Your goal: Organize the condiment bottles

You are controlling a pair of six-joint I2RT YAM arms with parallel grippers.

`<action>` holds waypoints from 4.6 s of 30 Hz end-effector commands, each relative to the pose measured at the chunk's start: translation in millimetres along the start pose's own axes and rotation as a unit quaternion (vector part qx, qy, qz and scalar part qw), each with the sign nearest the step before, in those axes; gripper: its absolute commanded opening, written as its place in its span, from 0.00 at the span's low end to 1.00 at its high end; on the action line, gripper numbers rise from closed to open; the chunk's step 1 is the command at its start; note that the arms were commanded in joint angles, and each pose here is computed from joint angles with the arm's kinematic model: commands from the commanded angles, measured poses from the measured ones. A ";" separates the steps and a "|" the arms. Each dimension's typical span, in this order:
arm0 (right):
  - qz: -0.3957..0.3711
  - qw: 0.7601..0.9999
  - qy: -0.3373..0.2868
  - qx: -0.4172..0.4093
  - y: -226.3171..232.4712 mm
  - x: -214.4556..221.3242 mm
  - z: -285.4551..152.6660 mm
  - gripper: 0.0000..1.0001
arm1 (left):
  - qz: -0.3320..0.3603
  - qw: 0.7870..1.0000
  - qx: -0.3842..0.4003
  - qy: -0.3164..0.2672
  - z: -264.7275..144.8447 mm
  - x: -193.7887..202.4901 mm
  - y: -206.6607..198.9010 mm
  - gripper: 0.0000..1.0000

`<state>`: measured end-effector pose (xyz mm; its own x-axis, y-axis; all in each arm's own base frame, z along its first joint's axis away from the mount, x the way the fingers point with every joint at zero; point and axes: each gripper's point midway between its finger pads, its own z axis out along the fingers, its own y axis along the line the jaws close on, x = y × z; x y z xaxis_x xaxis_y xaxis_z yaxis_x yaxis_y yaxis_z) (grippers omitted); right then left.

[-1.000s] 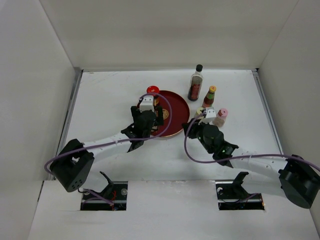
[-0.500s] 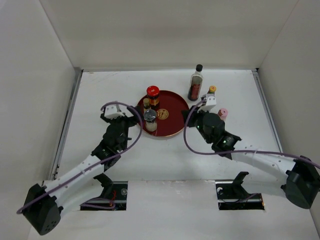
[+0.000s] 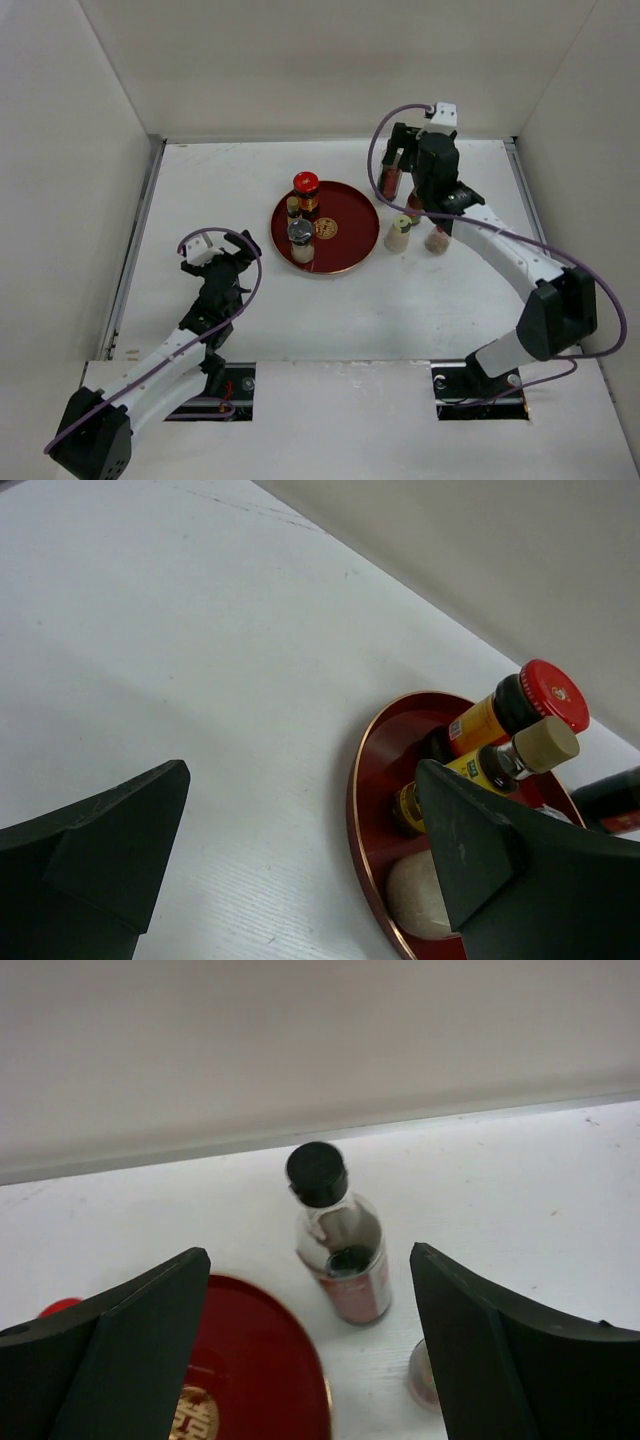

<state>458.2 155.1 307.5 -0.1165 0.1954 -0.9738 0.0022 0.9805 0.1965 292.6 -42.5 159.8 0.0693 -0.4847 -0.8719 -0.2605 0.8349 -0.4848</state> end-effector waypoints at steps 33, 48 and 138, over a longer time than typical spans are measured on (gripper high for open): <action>-0.020 0.992 -0.119 -0.028 20.1 -93.5 47.5 0.32 | -0.028 0.999 0.030 0.001 7.3 3.7 -21.4 1.00; -0.018 0.986 -0.110 -0.126 118.2 -64.7 21.5 0.32 | -0.032 0.999 0.029 -0.007 7.3 -0.1 -19.2 1.00; 0.032 0.979 -0.070 -0.187 134.0 -9.7 -85.9 0.37 | -0.034 0.998 0.047 0.008 7.7 8.4 -25.9 1.00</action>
<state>365.5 263.4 288.3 -0.1346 0.1254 -0.9829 -0.3059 0.9382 0.1616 304.7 -64.2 150.5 0.0242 -0.5081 -0.8610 -0.1976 0.8418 -0.5023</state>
